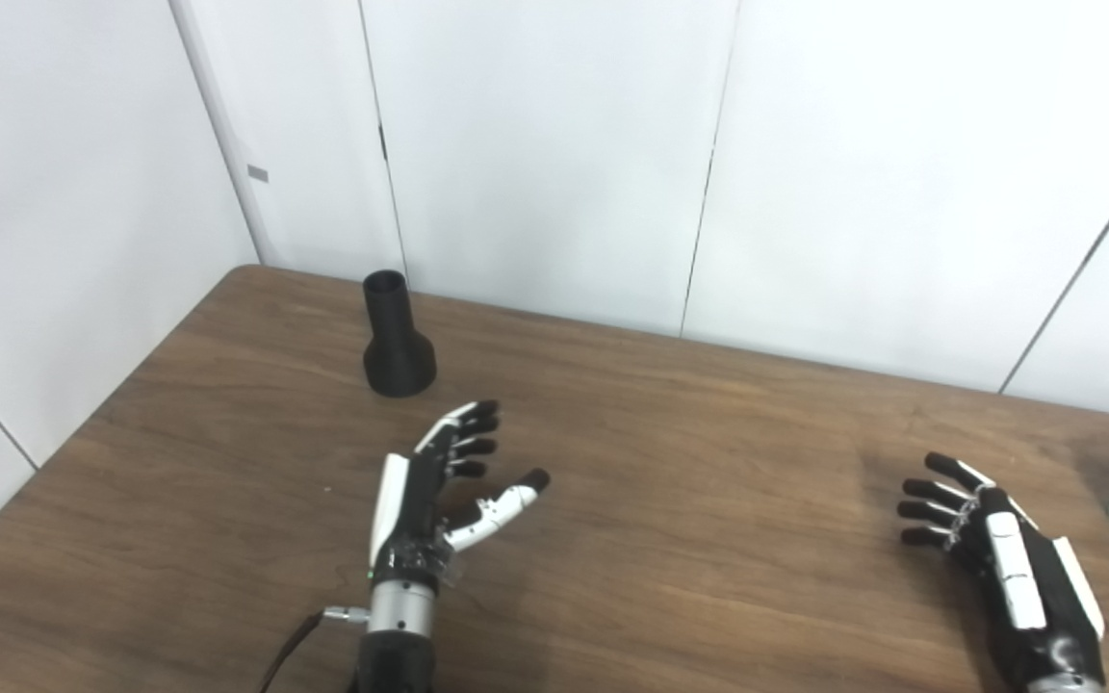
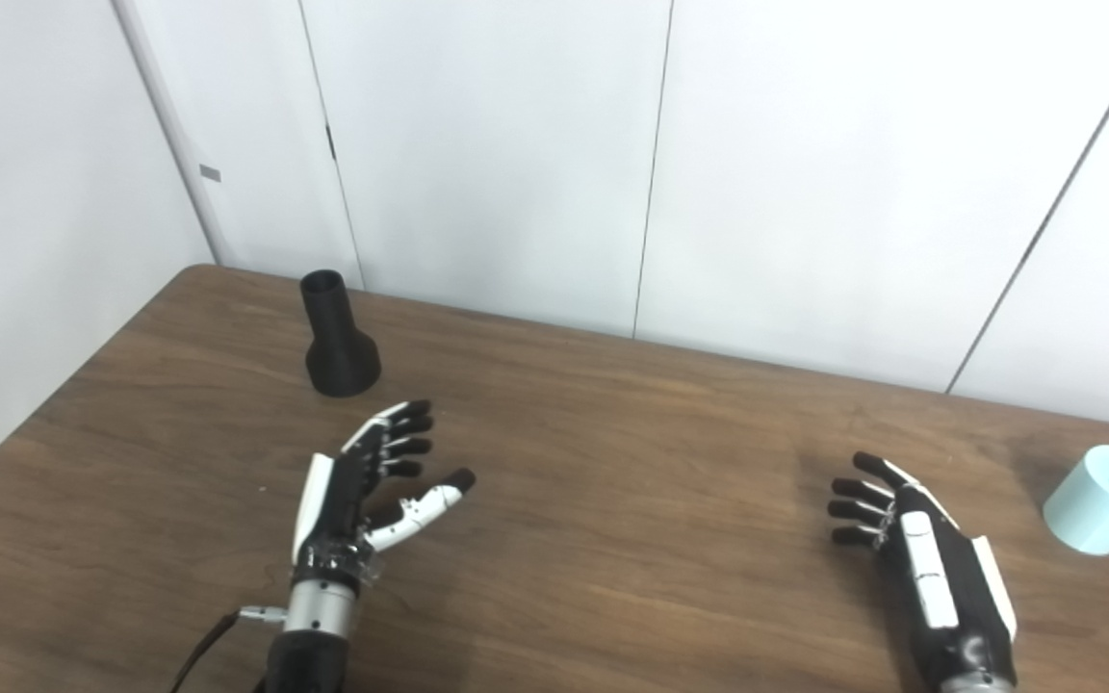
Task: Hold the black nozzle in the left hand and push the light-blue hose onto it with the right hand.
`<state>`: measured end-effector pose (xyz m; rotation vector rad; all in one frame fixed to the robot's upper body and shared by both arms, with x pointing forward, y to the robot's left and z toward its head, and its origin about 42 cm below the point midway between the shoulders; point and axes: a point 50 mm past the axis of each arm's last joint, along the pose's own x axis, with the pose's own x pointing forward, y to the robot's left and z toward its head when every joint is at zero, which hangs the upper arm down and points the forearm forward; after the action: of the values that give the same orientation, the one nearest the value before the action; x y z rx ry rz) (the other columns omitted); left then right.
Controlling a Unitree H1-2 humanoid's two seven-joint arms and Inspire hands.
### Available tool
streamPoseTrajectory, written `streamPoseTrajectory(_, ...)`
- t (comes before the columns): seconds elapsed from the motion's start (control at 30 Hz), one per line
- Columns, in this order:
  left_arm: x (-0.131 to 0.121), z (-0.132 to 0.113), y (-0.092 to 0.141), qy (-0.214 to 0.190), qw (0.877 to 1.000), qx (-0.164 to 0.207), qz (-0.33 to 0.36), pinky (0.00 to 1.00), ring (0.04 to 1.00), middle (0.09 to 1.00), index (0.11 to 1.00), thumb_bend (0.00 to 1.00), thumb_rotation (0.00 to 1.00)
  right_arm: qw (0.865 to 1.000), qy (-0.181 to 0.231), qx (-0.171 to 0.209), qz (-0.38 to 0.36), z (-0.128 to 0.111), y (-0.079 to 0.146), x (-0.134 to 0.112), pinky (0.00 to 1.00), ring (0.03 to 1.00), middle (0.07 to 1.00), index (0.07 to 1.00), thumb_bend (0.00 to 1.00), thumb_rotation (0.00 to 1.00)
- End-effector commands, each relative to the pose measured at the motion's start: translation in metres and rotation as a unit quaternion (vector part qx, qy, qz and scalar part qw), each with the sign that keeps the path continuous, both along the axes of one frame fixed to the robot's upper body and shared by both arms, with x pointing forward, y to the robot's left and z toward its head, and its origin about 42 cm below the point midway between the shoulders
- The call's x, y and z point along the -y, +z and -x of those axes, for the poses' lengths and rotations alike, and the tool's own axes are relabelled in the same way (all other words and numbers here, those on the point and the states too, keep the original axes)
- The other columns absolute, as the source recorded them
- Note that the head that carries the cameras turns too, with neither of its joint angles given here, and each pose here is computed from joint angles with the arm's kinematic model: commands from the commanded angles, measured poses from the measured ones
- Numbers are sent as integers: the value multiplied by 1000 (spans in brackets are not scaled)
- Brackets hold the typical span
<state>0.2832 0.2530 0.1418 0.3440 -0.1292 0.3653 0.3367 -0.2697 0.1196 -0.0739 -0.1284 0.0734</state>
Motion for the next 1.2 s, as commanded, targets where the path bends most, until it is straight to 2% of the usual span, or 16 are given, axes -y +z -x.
streamPoseTrajectory(0.0,-12,-2,31,27,998,46,-28,706,757,779,789,800,196,1000,-6,-11,0,6,-7,7,557,661,693,787,278,914)
streamPoseTrajectory(0.13,-32,-1,50,54,996,56,-40,712,788,804,812,826,148,1000,-5,-10,0,6,-6,7,554,663,693,787,247,931)
streamPoseTrajectory(0.2,-42,-3,60,69,993,55,-74,723,792,816,819,833,161,1000,-6,-10,1,6,-6,7,550,659,691,789,252,934)
streamPoseTrajectory(0.37,-62,-7,80,103,986,38,-126,761,816,842,846,865,206,1000,-5,-14,-5,6,-5,6,565,662,697,791,258,918)
streamPoseTrajectory(0.5,-81,-12,94,122,981,30,-150,729,825,872,877,900,196,1000,-5,-10,1,7,-4,6,563,662,694,790,251,913)
streamPoseTrajectory(0.63,-99,-17,106,141,973,-2,-185,714,847,905,895,922,217,1000,-8,-11,-1,7,-4,5,548,657,689,786,250,919)
streamPoseTrajectory(0.77,-110,-25,112,144,965,-23,-218,738,885,914,900,935,228,1000,-9,-13,-2,9,-3,5,559,662,697,792,275,901)
streamPoseTrajectory(0.87,-116,-34,114,148,959,-26,-240,746,898,910,872,947,200,1000,-8,-8,4,10,-2,4,557,660,693,789,262,901)
streamPoseTrajectory(0.97,-119,-48,110,149,953,-29,-262,735,878,884,857,968,175,1000,-9,-6,12,10,-1,4,551,658,690,782,240,904)
streamPoseTrajectory(1.03,-118,-58,106,149,949,-47,-275,719,852,860,845,990,176,1000,-9,-8,9,10,-1,4,549,661,689,780,230,891)
streamPoseTrajectory(1.17,-115,-76,101,126,951,-76,-273,763,860,859,839,1000,177,1000,-10,-7,9,10,0,4,536,662,684,778,233,879)
